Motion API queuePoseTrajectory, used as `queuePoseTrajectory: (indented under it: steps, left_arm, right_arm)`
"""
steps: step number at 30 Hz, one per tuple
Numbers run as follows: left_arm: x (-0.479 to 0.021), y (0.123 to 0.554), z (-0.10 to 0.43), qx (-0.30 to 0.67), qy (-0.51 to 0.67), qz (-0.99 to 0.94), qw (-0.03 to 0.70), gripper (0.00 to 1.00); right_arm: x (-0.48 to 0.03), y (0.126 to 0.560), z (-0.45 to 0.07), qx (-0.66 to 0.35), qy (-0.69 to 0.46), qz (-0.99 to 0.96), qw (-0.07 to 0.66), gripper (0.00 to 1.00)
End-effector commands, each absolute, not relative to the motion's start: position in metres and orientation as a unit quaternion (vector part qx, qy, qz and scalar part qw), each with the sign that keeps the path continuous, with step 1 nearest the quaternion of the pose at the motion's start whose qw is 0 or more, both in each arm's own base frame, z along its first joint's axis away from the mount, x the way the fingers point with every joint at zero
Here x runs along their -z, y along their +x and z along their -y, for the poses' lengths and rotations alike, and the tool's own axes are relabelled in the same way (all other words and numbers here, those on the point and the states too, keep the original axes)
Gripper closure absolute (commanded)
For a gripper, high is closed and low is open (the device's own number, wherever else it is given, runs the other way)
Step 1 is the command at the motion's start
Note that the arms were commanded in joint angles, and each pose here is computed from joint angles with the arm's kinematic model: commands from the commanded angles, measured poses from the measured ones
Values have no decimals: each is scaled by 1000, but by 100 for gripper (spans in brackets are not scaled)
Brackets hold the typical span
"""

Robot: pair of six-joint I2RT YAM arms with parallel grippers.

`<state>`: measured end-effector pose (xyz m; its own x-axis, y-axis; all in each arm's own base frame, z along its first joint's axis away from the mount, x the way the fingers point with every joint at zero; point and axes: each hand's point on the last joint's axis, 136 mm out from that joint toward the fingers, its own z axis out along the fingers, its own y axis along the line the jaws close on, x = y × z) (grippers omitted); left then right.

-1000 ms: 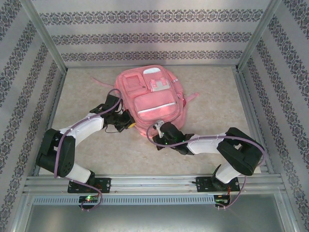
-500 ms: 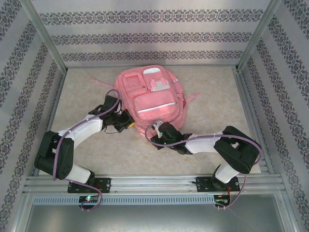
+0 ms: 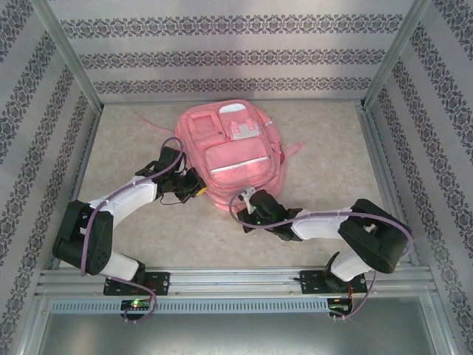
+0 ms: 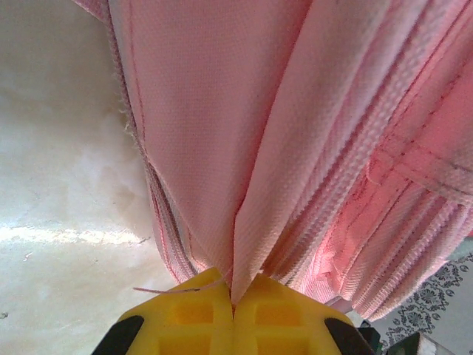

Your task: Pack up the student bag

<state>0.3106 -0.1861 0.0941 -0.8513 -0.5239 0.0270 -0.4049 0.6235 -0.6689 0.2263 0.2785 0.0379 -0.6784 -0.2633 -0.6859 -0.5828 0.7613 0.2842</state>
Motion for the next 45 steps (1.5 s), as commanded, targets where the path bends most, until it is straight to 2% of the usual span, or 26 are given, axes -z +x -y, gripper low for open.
queuePoseTrajectory:
  steps: [1,9,14,16,21,28,33,39,45]
  left_arm:
    - [-112,322,180,366,-267,-884,114,100]
    - [-112,317,182,368,-269,-885,99,100]
    - [-119,319,189,381,-272,-878,100,100]
    - [-123,320,195,394,-273,-872,97,100]
    - [-135,318,207,402,-268,-871,92,100]
    - [-148,320,219,410,-263,-869,90,100]
    - [-146,319,221,409,-264,-869,86,100]
    - [-140,316,226,414,-264,-868,78,100]
    - [-130,312,238,420,-262,-866,62,100]
  right_arm:
    - [-28,223,-257,-235,-227,-886,328,100]
    - [-25,227,-262,-236,-239,-879,339,100]
    - [-42,219,-275,-305,-239,-847,365,75]
    - [-53,216,-278,-327,-249,-819,401,67]
    - [-60,216,-283,-317,-280,-791,443,55]
    - [-56,231,-289,-298,-270,-785,471,53]
    - [-41,245,-278,-254,-242,-802,483,53]
    - [-41,247,-276,-247,-246,-798,492,53]
    - [-47,256,-283,-247,-238,-793,503,58]
